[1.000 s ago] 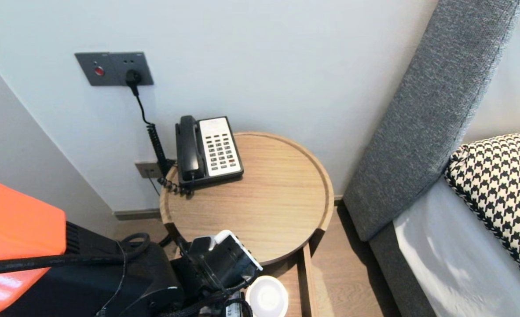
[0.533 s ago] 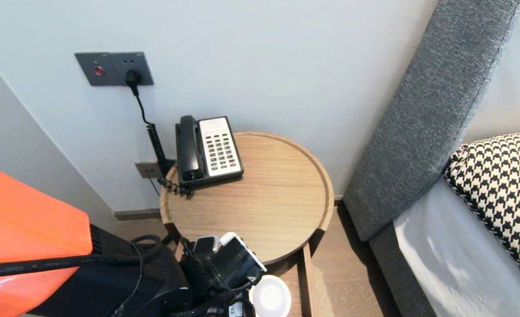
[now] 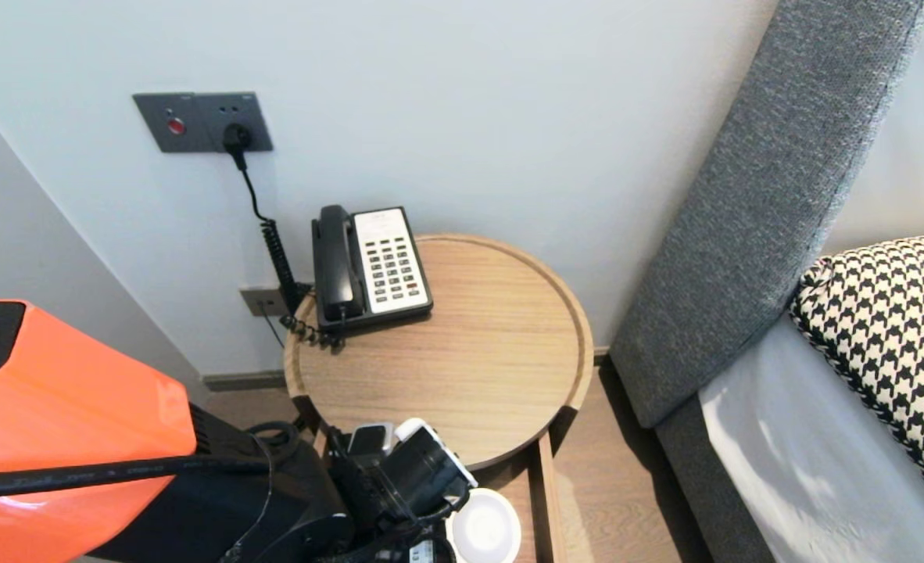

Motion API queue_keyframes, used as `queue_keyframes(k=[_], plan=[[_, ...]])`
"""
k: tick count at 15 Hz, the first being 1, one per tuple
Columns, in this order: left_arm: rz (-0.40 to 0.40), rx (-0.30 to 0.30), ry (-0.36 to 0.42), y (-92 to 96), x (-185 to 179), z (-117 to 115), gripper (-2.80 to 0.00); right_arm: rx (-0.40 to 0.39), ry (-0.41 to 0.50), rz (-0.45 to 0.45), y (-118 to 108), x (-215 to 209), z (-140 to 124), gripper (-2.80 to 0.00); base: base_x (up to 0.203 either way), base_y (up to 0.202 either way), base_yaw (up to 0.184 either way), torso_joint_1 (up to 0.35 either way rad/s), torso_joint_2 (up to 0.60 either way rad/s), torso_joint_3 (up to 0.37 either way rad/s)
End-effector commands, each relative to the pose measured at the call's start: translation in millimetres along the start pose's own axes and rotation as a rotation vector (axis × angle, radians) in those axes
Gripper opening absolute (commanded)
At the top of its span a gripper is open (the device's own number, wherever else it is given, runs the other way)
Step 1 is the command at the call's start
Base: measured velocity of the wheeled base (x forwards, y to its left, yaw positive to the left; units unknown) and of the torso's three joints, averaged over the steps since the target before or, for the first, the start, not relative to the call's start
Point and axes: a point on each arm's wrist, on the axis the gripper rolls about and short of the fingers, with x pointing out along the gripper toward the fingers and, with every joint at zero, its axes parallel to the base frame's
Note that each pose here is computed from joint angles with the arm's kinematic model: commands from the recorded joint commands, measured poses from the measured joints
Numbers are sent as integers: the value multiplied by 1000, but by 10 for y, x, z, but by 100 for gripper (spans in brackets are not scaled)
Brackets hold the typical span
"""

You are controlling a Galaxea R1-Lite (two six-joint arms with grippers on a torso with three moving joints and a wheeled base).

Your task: Take the remote control out of the drawer one by one and place them on the table

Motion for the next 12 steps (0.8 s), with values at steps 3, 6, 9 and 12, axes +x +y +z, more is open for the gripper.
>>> queue_keyframes(k=[3, 6, 9, 12], plan=[[-3, 4, -2, -9, -19, -12, 0, -1, 24, 0, -1, 16, -68, -280, 0, 0, 0, 0, 0, 0], [1, 15, 3, -19, -1, -32, 0, -1, 24, 0, -1, 16, -68, -280, 0, 0, 0, 0, 0, 0], [6, 20, 7, -22, 23, -39, 0, -1, 24, 0, -1, 16, -68, -280, 0, 0, 0, 0, 0, 0], [9, 26, 9, -16, 26, -45, 0, -1, 24, 0, -1, 16, -68, -280, 0, 0, 0, 0, 0, 0]])
